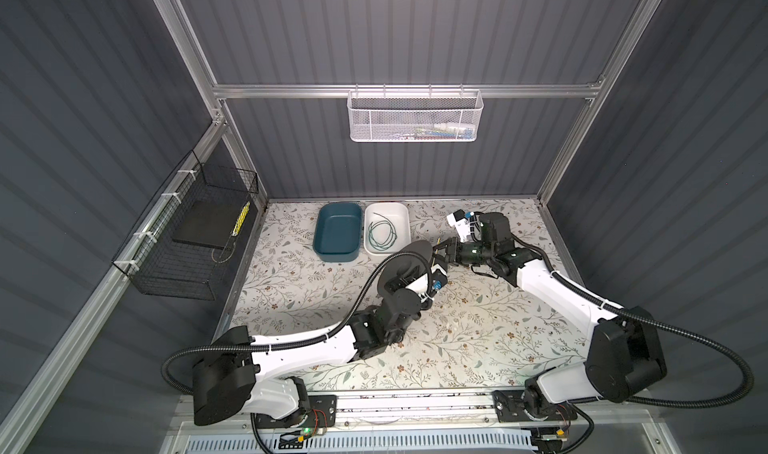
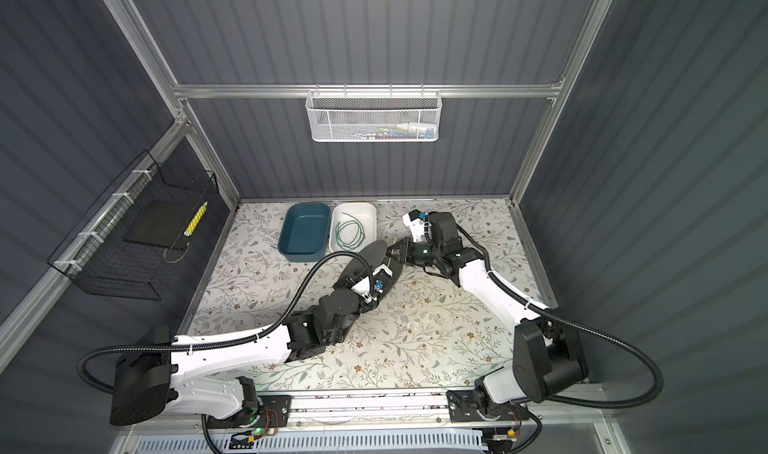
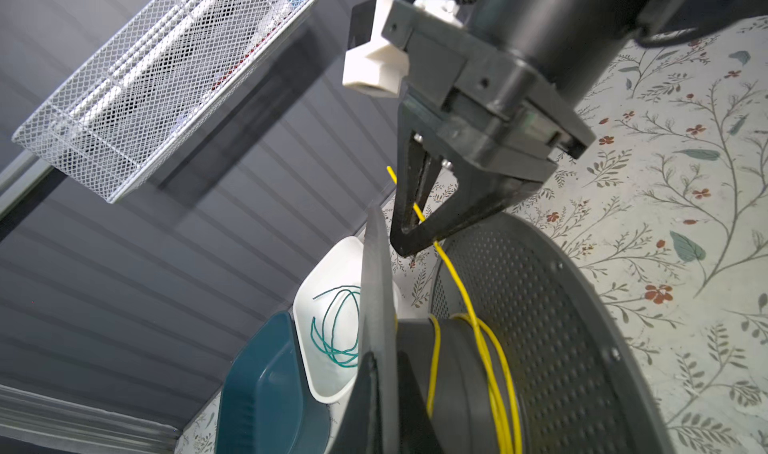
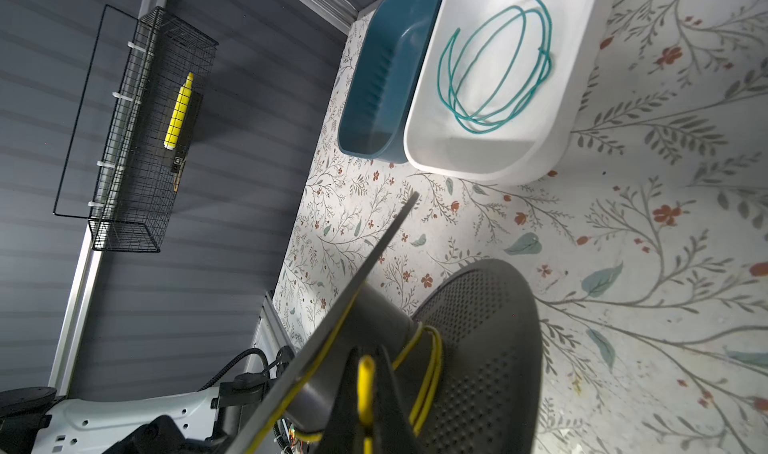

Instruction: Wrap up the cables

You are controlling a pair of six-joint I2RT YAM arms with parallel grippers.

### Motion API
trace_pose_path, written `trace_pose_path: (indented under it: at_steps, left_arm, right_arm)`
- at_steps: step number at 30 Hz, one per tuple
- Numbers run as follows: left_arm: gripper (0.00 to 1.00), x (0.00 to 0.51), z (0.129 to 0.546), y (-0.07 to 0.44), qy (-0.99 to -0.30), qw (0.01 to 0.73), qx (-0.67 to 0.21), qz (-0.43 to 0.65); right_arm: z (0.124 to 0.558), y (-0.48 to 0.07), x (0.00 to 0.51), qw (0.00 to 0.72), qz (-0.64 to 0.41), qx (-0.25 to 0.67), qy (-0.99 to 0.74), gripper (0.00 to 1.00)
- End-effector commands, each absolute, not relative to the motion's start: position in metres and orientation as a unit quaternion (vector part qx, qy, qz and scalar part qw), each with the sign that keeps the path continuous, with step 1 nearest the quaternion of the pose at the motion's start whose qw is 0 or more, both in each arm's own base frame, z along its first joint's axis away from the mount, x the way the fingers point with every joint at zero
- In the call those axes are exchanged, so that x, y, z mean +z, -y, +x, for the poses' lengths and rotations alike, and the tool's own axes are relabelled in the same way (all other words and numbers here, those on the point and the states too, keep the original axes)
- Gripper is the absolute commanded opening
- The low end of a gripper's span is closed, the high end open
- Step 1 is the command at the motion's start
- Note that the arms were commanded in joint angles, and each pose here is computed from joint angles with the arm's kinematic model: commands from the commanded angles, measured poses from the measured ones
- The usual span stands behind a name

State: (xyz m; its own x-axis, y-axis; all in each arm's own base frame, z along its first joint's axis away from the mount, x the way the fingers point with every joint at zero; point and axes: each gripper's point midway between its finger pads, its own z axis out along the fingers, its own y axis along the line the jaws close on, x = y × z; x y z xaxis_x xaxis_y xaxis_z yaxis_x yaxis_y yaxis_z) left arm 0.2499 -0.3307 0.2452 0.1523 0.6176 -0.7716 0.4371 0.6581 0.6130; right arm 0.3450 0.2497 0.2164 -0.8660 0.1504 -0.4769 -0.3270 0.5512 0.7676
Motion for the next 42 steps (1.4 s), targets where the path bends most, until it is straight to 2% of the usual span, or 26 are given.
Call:
trace_pose_path:
  at_steps: [1, 20, 32, 42]
  left_arm:
    - [0.00, 0.245, 0.224, 0.342, -0.611, 0.649, 0.074, 0.447]
    - [0.00, 0.259, 0.191, 0.369, -0.522, 0.711, 0.051, 0.468]
    - [0.00, 0.259, 0.181, 0.400, -0.468, 0.730, 0.055, 0.495]
    - [0.00, 0.267, 0.180, 0.400, -0.469, 0.747, 0.036, 0.469]
  right_arm:
    - [0.437, -0.176, 0.247, 0.430, 0.054, 0.378, -0.818, 0.00]
    - [0.435, -0.199, 0.183, 0.289, 0.048, 0.410, -0.864, 0.00]
    - [0.429, -0.202, 0.153, 0.264, 0.084, 0.424, -0.862, 0.00]
    - [0.426, -0.200, 0.145, 0.266, 0.122, 0.460, -0.838, 0.00]
